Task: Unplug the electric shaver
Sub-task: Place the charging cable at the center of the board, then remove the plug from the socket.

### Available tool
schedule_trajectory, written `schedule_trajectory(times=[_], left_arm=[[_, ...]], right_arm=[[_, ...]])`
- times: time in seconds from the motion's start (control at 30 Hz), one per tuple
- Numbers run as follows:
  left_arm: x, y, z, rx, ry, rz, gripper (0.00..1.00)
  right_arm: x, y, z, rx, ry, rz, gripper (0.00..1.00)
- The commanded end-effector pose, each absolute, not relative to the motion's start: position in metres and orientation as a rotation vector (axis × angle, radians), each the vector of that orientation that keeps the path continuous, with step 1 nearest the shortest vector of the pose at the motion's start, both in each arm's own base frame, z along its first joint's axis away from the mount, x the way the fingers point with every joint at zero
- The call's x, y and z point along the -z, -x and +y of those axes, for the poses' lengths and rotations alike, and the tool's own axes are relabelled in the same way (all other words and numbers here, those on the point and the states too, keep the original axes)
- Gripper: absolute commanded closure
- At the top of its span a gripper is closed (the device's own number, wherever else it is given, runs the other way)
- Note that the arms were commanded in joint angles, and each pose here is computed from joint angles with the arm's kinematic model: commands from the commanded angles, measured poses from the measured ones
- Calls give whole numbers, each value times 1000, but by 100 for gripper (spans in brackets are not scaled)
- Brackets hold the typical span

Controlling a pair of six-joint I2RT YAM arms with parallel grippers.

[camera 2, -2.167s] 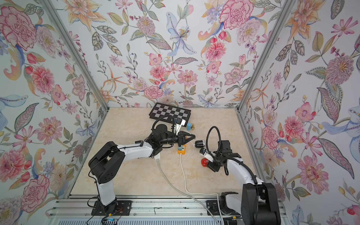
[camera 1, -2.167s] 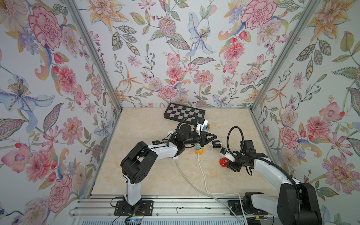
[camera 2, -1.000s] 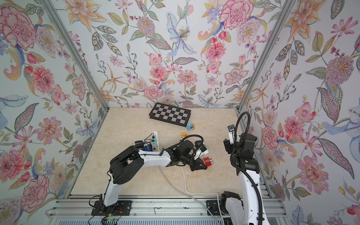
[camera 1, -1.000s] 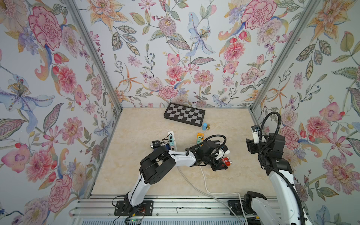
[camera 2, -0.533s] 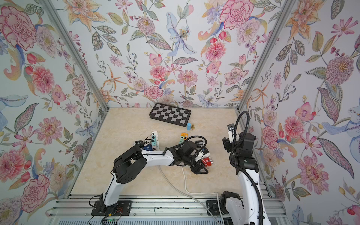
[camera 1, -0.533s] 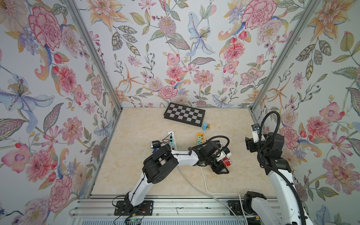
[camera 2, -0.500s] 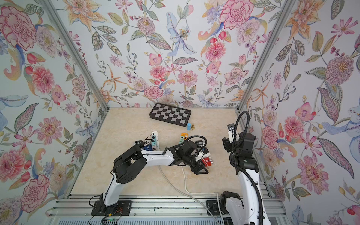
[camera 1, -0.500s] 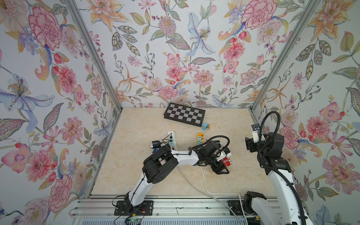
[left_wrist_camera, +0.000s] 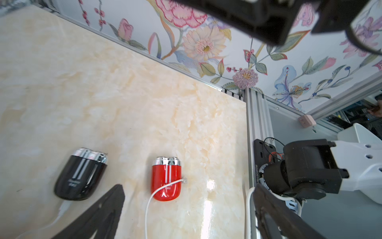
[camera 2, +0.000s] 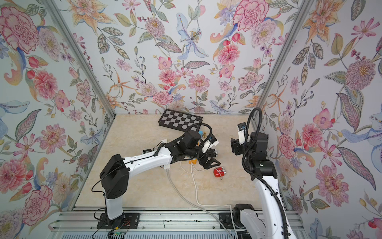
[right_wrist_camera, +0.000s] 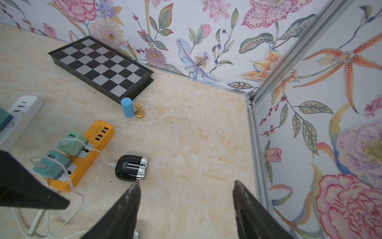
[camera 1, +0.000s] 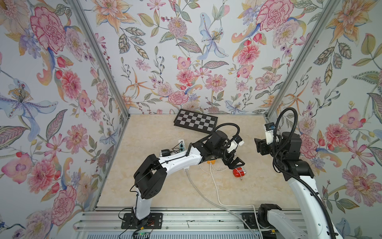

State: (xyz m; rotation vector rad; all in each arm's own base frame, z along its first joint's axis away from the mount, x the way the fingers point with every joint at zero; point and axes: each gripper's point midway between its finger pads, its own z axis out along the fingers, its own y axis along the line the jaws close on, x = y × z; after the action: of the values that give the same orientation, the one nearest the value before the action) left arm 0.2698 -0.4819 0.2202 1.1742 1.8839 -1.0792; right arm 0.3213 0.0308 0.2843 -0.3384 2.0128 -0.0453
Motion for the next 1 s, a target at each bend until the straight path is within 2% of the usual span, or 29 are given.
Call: schedule_trajectory(times=[0.0, 0.17, 0.3, 0.43, 0.57, 0.77, 0.97], left_arm=[[-241, -330, -429, 910, -867, 1962, 1], [-256, -392, -364, 698, -586, 2030, 1], [-258, -435, -321, 490, -374, 2092, 1], [-260, -470, -307, 338, -355, 2128, 1], [-257, -487, -309, 348, -363, 2132, 0], [-241, -519, -277, 253, -152, 2260, 1], [-244, -538, -259, 205, -55, 2264, 1]], right_arm=[[-274, -314, 50, 20, 254, 2127, 29], [-266, -310, 92, -19, 153, 2176, 34], [-256, -295, 141, -18, 191, 2193, 33], [-222, -280, 189, -85, 176, 2276, 33], [-196, -270, 219, -105, 129, 2334, 32], [-160, -265, 235, -107, 53, 2430, 31], [-128, -282, 240, -47, -10, 2491, 30]])
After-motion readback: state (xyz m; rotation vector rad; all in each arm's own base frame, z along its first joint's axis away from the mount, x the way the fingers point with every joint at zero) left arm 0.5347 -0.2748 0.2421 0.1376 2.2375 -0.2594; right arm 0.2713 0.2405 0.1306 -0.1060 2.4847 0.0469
